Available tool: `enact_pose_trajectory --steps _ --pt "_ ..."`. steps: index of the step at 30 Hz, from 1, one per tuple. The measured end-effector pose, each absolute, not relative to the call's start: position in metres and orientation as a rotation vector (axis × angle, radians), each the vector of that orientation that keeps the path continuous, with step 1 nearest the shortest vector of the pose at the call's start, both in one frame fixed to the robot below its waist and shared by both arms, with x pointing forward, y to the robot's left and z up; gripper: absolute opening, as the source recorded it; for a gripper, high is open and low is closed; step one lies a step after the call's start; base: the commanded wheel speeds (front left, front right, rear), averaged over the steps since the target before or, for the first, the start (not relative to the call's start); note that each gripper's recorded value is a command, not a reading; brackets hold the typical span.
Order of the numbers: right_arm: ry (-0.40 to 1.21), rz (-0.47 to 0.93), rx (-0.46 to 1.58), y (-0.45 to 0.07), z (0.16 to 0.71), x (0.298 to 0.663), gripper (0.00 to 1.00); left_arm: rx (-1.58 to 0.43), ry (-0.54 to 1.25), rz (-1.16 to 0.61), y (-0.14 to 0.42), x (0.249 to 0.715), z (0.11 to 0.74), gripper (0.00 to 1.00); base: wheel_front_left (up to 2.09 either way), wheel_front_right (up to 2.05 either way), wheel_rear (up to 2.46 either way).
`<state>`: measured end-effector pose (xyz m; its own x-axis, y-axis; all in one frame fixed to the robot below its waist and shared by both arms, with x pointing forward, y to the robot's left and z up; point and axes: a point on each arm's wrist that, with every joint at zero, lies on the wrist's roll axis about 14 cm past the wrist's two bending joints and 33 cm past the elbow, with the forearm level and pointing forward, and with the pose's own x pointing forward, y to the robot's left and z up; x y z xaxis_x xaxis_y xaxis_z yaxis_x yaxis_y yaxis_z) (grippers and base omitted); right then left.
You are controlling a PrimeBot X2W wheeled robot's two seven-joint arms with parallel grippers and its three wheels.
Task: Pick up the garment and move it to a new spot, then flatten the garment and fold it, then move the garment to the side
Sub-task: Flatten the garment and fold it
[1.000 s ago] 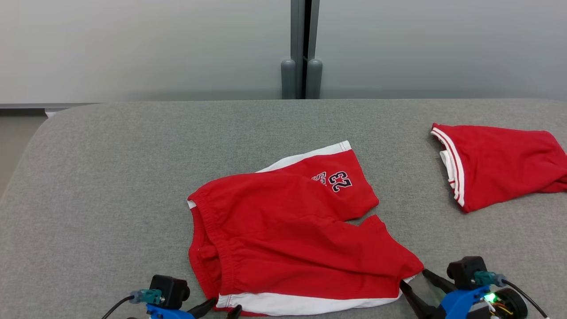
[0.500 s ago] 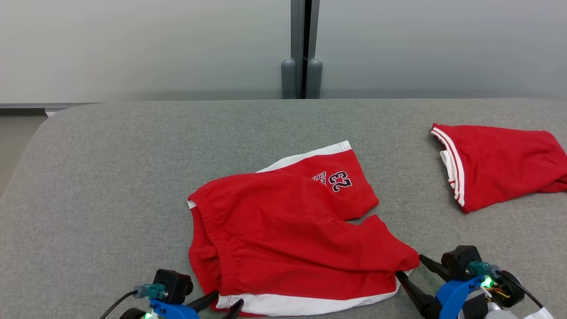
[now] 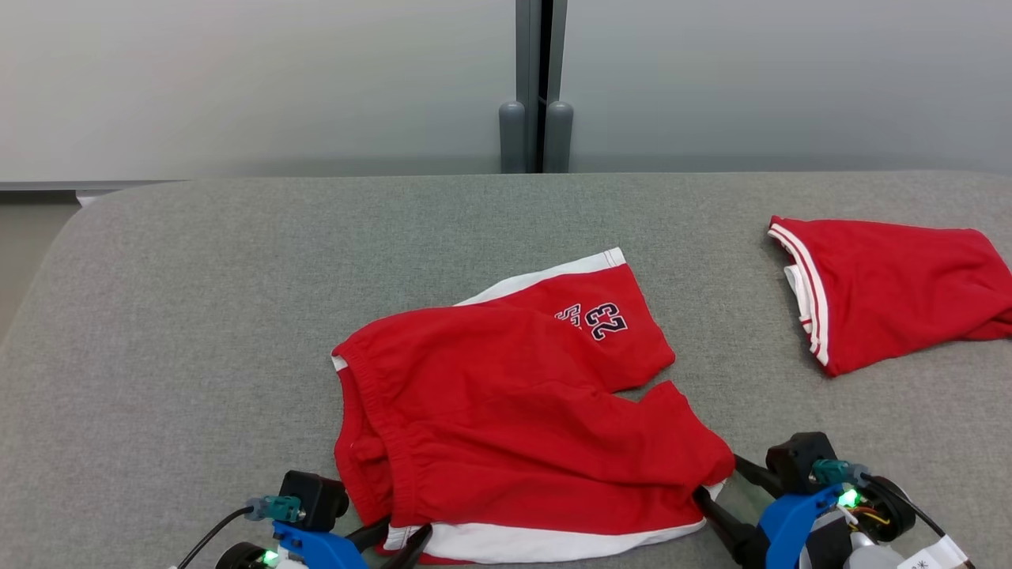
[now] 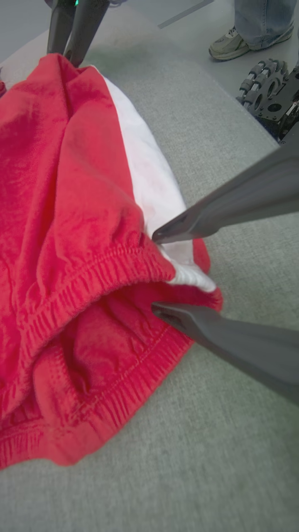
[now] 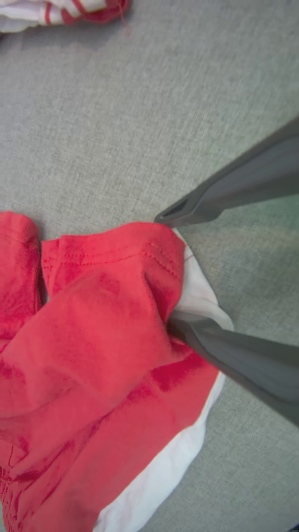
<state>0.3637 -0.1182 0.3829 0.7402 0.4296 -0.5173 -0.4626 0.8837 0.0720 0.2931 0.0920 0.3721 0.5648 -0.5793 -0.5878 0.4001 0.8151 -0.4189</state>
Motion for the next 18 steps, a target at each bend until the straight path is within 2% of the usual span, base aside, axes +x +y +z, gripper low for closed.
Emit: enact_pose_trajectory --steps 1,4,6,7,8,9,10,11,18 --pt "0.549 0.487 -0.062 -0.118 0.383 0.365 1.00 -0.252 0.782 -0.584 0.092 0.293 0.371 0.87 0.00 0.00 0.00" --pt "0.562 0.491 -0.054 -0.114 0.380 0.367 1.00 -0.253 0.780 -0.584 0.091 0.295 0.371 0.85 0.00 0.00 0.00" --pt "0.590 0.499 -0.055 -0.111 0.375 0.364 1.00 -0.256 0.779 -0.588 0.090 0.295 0.371 0.76 0.00 0.00 0.00" --pt "0.594 0.501 -0.053 -0.110 0.374 0.364 0.93 -0.258 0.781 -0.589 0.090 0.295 0.371 0.66 0.00 0.00 0.00" --pt "0.595 0.502 -0.055 -0.110 0.373 0.365 0.69 -0.261 0.783 -0.591 0.089 0.294 0.370 0.53 0.00 0.00 0.00" --pt "0.591 0.503 -0.055 -0.110 0.374 0.366 0.38 -0.263 0.784 -0.592 0.089 0.294 0.370 0.24 0.00 0.00 0.00" --pt "0.586 0.504 -0.050 -0.109 0.374 0.367 0.17 -0.267 0.788 -0.595 0.088 0.293 0.370 0.00 0.00 0.00 0.00" --pt "0.576 0.503 -0.047 -0.109 0.376 0.367 0.00 -0.270 0.791 -0.598 0.087 0.292 0.370 0.00 0.00 0.00 0.00" --pt "0.482 0.455 -0.037 -0.126 0.395 0.380 0.00 -0.274 0.736 -0.589 0.093 0.296 0.379 0.00 0.00 0.00 0.00"
